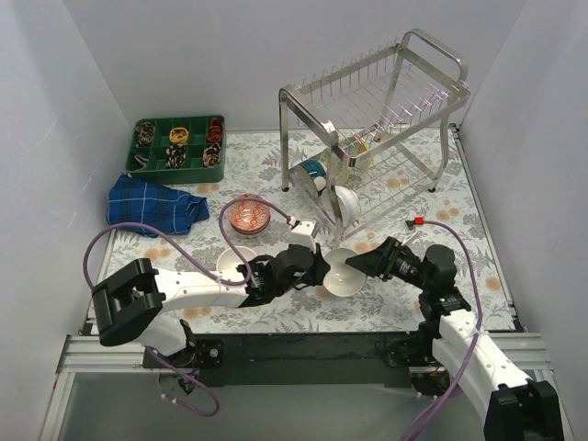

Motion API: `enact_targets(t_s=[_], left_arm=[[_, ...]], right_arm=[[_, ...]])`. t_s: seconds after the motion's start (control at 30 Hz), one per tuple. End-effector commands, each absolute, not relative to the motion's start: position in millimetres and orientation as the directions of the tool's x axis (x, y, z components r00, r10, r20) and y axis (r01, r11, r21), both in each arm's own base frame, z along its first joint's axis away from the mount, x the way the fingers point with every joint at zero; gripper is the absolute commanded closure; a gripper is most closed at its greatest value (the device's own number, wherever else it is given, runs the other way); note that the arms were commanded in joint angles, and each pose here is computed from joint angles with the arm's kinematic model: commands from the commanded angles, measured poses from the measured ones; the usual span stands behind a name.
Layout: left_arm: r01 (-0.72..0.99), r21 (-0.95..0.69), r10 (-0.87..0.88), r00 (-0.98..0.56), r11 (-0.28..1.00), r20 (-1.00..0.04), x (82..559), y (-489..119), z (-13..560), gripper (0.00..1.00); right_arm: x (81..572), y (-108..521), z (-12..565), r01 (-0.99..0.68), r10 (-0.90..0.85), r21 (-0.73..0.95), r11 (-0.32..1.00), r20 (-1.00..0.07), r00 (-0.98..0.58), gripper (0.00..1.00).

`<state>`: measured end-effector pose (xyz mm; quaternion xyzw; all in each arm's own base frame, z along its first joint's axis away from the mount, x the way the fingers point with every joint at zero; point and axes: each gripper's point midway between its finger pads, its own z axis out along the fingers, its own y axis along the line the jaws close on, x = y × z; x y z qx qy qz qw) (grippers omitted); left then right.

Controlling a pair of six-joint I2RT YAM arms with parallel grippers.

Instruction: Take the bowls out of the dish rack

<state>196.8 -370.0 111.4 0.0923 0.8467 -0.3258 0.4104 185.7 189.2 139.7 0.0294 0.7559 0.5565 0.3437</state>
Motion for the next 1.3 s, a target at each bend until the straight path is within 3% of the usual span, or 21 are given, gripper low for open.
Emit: enact_targets(t_s=[0.0,0.07,0.17,0.33,0.73,1.03,1.27], left_arm=[[0.390,-0.350,-0.099,-0.536,0.852,-0.839,219,-331,144,1.00],[0.364,-0.311,-0.073,-0.540,0.878,-0.838,227,-315,142,1.00],[0.337,-0.249,-0.016,-0.566,0.908,-0.824,238,-288,133,1.00],[0.296,-0.236,0.002,-0.626,0.926,-0.779,256,-257,117,1.00],[0.237,-0.135,0.074,-0.705,0.962,-0.705,289,-241,76,0.99],[0.255,-0.154,0.073,-0.700,0.955,-0.711,286,-242,95,0.58],[0.270,-0.184,0.041,-0.656,0.945,-0.754,282,-238,137,0.35]], right_arm=[[195,186,147,-0.408,0.429,0.813,0.416,-0.571,-0.700,0.32],[200,182,144,-0.412,0.413,0.784,0.464,-0.603,-0.682,0.20],[207,177,142,-0.401,0.389,0.748,0.529,-0.634,-0.669,0.11],[217,167,140,-0.402,0.350,0.679,0.615,-0.691,-0.633,0.08],[219,160,136,-0.408,0.307,0.622,0.669,-0.731,-0.610,0.04],[228,156,139,-0.433,0.262,0.561,0.705,-0.774,-0.576,0.04],[258,147,162,-0.438,0.227,0.459,0.773,-0.845,-0.485,0.02]])
